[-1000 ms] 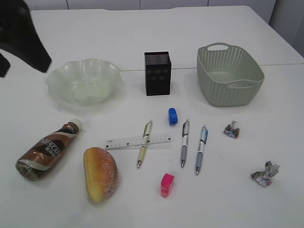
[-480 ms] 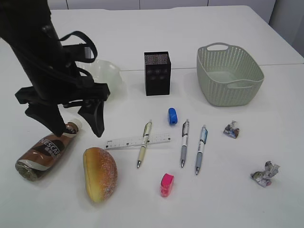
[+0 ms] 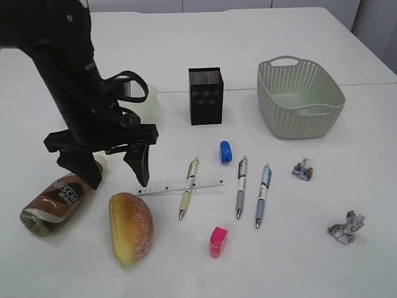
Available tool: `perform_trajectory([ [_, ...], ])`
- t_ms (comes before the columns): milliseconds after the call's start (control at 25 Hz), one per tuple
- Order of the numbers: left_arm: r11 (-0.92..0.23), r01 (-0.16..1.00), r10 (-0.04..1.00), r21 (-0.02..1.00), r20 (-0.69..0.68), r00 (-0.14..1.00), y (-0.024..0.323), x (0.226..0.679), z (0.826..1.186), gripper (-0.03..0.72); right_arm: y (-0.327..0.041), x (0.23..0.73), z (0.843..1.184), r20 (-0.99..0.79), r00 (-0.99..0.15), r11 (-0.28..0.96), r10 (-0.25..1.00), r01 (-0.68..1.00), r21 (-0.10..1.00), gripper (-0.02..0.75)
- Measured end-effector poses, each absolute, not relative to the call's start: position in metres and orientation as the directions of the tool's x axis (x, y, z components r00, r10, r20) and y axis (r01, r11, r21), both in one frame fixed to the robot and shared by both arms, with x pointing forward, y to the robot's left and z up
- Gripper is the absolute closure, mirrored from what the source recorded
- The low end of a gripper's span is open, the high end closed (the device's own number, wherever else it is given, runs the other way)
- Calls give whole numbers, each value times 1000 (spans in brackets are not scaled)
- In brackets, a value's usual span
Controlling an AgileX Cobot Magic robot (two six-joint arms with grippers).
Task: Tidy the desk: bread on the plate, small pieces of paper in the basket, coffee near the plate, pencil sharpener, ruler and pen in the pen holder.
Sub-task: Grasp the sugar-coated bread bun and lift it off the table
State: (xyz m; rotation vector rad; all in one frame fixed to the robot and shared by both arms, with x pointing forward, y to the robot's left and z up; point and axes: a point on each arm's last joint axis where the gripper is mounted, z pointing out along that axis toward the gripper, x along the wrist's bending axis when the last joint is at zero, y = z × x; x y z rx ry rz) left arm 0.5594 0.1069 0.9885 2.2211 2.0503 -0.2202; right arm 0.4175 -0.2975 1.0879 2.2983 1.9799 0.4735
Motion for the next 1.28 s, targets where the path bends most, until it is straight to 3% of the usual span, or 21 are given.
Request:
perform_trajectory([
  [520, 39, 994, 984, -102, -168, -55, 101, 566, 956, 64, -298, 420, 1089, 186, 115, -164, 976, 947, 277, 164],
  [1280, 78, 982, 988, -170, -122, -100, 99, 569, 926, 65, -298, 420, 1089, 186, 113, -163, 976, 946, 281, 164],
])
